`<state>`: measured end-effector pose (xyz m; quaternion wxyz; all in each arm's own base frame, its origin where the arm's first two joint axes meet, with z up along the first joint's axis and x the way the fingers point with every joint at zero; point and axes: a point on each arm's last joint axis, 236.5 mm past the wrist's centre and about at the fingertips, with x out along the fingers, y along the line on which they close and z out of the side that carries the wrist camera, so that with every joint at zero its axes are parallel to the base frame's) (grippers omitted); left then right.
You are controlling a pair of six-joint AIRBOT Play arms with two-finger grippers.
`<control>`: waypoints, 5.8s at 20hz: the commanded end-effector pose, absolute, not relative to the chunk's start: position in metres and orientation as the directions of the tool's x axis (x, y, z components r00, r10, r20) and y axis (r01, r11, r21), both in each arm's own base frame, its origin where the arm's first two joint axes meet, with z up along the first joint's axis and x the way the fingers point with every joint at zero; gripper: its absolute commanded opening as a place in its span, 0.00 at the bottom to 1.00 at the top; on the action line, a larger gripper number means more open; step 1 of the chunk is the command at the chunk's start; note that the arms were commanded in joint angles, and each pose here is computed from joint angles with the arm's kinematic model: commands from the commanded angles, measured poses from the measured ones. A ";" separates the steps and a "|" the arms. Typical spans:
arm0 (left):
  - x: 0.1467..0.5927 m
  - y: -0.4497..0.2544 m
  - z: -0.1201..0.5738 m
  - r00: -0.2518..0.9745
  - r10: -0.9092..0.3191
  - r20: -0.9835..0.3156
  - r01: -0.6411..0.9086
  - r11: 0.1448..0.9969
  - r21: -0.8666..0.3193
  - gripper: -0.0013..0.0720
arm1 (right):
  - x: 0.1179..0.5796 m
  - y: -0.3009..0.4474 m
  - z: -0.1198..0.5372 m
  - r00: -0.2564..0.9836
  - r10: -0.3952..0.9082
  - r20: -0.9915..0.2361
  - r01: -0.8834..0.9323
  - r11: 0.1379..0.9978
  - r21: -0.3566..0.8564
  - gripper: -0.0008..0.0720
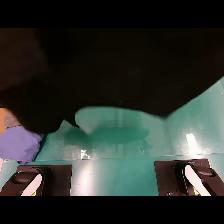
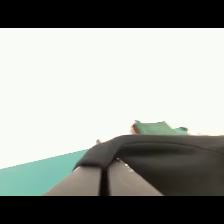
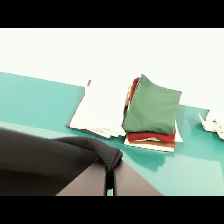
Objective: Fold the shirts.
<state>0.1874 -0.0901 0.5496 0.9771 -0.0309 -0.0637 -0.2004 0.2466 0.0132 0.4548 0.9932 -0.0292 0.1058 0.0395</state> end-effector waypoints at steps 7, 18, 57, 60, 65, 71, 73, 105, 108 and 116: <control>0.379 -0.098 0.307 0.670 -0.361 -0.648 0.303 0.931 -0.206 0.05 | 0.359 -0.019 0.307 0.731 0.112 -0.673 -0.075 0.994 0.083 0.03; 0.515 -0.116 0.038 0.408 -0.389 -0.826 0.151 0.921 -0.359 0.05 | 0.465 -0.028 0.027 0.338 0.220 -0.915 0.040 0.968 0.248 0.03; 0.202 -0.103 -0.082 0.112 -0.392 -0.913 -0.204 0.891 -0.407 0.70 | 0.317 0.008 0.078 0.389 0.214 -0.896 -0.033 0.975 0.218 0.56; 0.208 -0.108 -0.079 0.136 -0.415 -0.899 -0.217 0.873 -0.436 0.66 | 0.315 0.008 0.083 0.401 0.211 -0.892 -0.037 0.976 0.215 0.56; 0.214 -0.108 -0.075 0.156 -0.414 -0.897 -0.185 0.880 -0.438 0.05 | 0.304 0.007 0.077 0.347 0.211 -0.914 -0.036 0.977 0.212 0.56; 0.236 -0.109 -0.037 0.193 -0.415 -0.889 -0.048 0.901 -0.431 0.05 | 0.223 -0.033 -0.015 0.077 0.246 -0.966 0.232 0.938 0.257 0.76; 0.240 -0.109 -0.034 0.206 -0.415 -0.886 -0.040 0.901 -0.432 0.05 | 0.192 -0.037 -0.051 -0.006 0.314 -0.949 0.364 0.885 0.290 0.79; 0.314 -0.107 0.052 0.423 -0.402 -0.812 0.158 0.915 -0.370 0.05 | 0.307 -0.016 0.032 0.271 0.173 -0.947 0.032 0.982 0.189 0.03; 0.356 -0.100 0.022 0.393 -0.358 -0.847 0.119 0.933 -0.339 0.05 | 0.350 -0.009 0.015 0.221 0.195 -0.956 0.023 0.978 0.205 0.03; 0.410 -0.095 -0.004 0.442 -0.327 -0.835 0.075 0.942 -0.329 0.42 | 0.424 0.017 -0.004 0.202 0.309 -0.930 0.005 0.949 0.316 0.09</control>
